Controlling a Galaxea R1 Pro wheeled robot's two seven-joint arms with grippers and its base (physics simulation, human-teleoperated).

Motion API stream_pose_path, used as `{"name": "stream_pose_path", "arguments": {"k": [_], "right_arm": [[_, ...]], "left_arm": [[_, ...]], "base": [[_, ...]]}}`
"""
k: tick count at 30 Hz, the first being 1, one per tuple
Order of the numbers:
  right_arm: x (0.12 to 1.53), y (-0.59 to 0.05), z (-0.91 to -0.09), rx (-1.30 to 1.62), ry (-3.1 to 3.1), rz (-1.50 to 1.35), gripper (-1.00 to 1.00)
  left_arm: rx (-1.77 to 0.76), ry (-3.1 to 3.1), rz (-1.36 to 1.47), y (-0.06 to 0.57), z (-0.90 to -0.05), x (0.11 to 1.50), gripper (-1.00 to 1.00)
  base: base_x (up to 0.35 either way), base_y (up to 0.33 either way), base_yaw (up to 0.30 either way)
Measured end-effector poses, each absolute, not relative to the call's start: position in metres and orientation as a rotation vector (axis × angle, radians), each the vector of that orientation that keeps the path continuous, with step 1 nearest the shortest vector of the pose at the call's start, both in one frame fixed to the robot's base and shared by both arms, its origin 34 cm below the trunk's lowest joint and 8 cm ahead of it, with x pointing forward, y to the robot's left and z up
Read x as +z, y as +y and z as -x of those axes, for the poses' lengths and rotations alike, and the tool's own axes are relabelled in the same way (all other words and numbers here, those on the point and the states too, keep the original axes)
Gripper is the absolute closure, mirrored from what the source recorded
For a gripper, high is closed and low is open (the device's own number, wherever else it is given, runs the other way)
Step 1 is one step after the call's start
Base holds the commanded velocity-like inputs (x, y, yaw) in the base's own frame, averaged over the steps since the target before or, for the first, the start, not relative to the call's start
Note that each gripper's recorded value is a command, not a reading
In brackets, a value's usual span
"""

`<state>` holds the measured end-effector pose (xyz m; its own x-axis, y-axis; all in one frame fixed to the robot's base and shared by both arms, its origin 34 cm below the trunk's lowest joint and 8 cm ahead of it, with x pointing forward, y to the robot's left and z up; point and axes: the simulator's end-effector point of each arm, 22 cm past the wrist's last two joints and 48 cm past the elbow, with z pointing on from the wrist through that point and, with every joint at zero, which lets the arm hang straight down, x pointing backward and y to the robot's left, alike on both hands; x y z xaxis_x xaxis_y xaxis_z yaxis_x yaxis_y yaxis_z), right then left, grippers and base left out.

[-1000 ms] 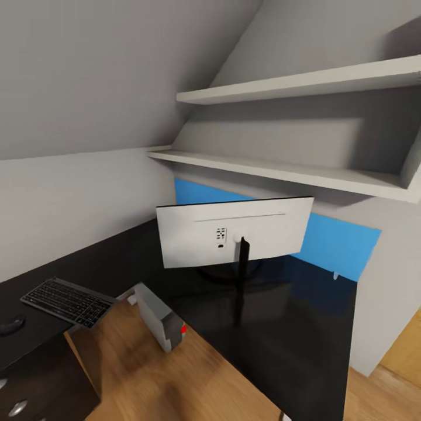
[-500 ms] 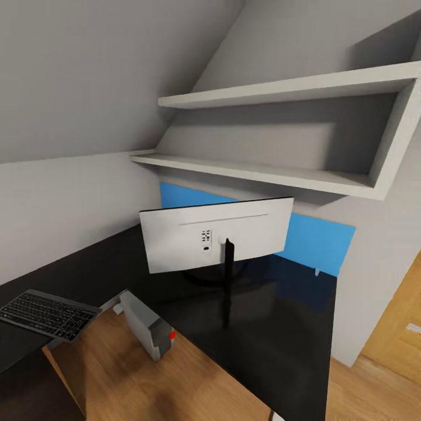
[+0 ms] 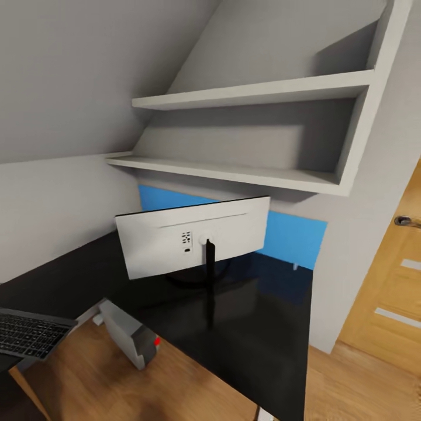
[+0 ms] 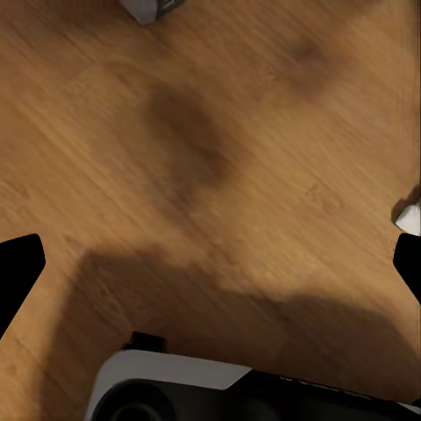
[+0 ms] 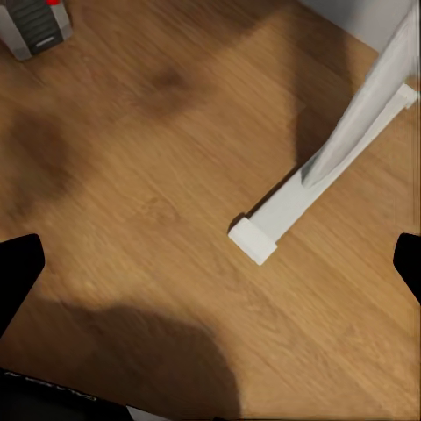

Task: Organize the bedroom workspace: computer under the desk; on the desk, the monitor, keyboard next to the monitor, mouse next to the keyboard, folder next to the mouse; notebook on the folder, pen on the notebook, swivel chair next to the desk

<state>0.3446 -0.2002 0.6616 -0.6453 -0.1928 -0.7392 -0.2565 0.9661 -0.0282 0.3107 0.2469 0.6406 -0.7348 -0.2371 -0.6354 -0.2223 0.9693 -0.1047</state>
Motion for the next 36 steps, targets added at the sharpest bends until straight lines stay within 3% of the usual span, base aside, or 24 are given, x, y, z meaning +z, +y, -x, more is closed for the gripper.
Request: {"name": "stream_pose_path", "arguments": {"k": [15,36], "right_arm": [[0.667,-0.200,-0.342,0.099,2.291,0.314,-1.00],[0.683,-0.201,-0.334,0.098,2.293,0.311,-1.00]], "left_arm": [[-0.028,2.420,0.320,0.247,-0.308,0.647,-1.00],[-0.022,2.423,0.324,0.248,-0.300,0.663,-1.00]], "base": [[0.000,0.000,-0.227],[0.000,0.000,-0.017]]}}
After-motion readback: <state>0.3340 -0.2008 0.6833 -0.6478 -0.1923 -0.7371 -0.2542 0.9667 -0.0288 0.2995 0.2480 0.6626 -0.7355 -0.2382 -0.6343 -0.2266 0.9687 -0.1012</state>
